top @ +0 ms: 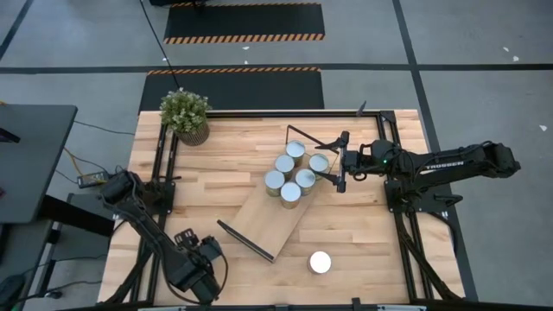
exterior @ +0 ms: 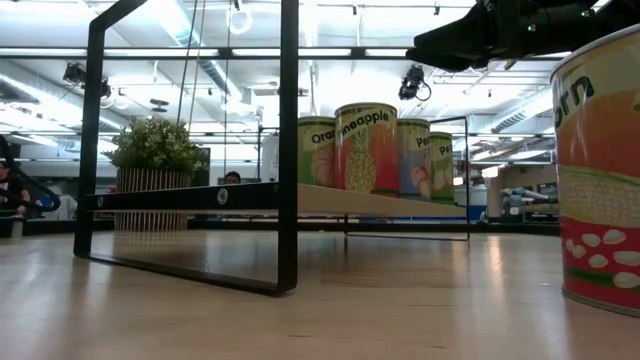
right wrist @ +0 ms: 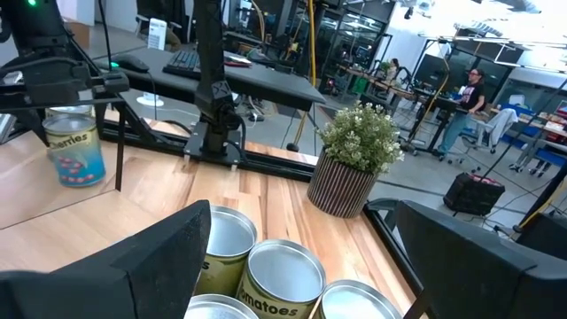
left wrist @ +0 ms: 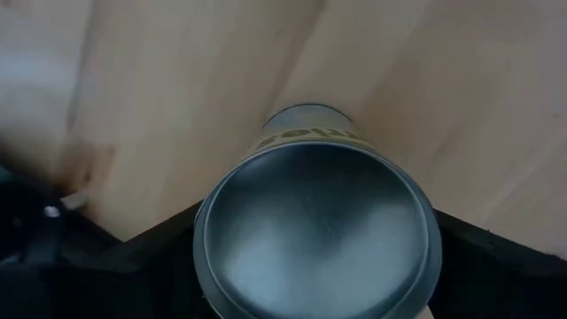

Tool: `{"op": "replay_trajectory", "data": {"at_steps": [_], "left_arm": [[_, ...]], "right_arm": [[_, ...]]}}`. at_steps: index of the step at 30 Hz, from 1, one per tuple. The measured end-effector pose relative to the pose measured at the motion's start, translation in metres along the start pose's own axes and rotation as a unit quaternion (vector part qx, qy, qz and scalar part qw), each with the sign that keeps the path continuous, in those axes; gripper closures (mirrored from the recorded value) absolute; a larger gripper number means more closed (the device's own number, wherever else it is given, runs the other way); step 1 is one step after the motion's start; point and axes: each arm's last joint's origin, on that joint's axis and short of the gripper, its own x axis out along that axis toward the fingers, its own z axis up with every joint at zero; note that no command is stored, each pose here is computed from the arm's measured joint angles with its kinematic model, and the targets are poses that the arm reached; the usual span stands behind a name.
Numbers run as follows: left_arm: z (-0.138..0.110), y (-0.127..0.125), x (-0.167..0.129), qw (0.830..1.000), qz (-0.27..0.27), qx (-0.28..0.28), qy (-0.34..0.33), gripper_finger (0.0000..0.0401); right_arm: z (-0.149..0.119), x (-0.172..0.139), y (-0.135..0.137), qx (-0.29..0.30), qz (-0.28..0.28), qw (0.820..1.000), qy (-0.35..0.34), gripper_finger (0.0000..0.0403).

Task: Pick and place cans onto a shelf
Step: Put the canned cherries on the shelf

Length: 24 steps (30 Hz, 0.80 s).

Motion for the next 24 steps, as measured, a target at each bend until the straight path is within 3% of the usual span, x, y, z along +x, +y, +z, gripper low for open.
{"op": "replay_trajectory", "data": {"at_steps": [8, 15, 20, 24], "left_arm": [[0.009, 0.027, -0.022, 1.000, 0.008, 0.006, -0.007, 0.0070], [0.016, 0.068, -0.055, 0.999, -0.022, -0.034, -0.020, 0.0070], [0.018, 0.100, -0.071, 0.999, -0.011, -0.047, -0.018, 0.0070], [0.024, 0.120, -0.083, 0.997, -0.032, -0.031, -0.065, 0.0070]], "right_arm": [[0.000, 0.000, 0.000, -0.003, 0.000, 1.000, 0.000, 0.0034], [0.000, 0.000, 0.000, -0.002, -0.001, 1.000, -0.001, 0.0034], [0.000, -0.001, -0.002, -0.007, -0.025, 1.000, 0.006, 0.0034], [0.000, -0.001, -0.003, -0.005, -0.040, 0.999, 0.010, 0.0034]]}}
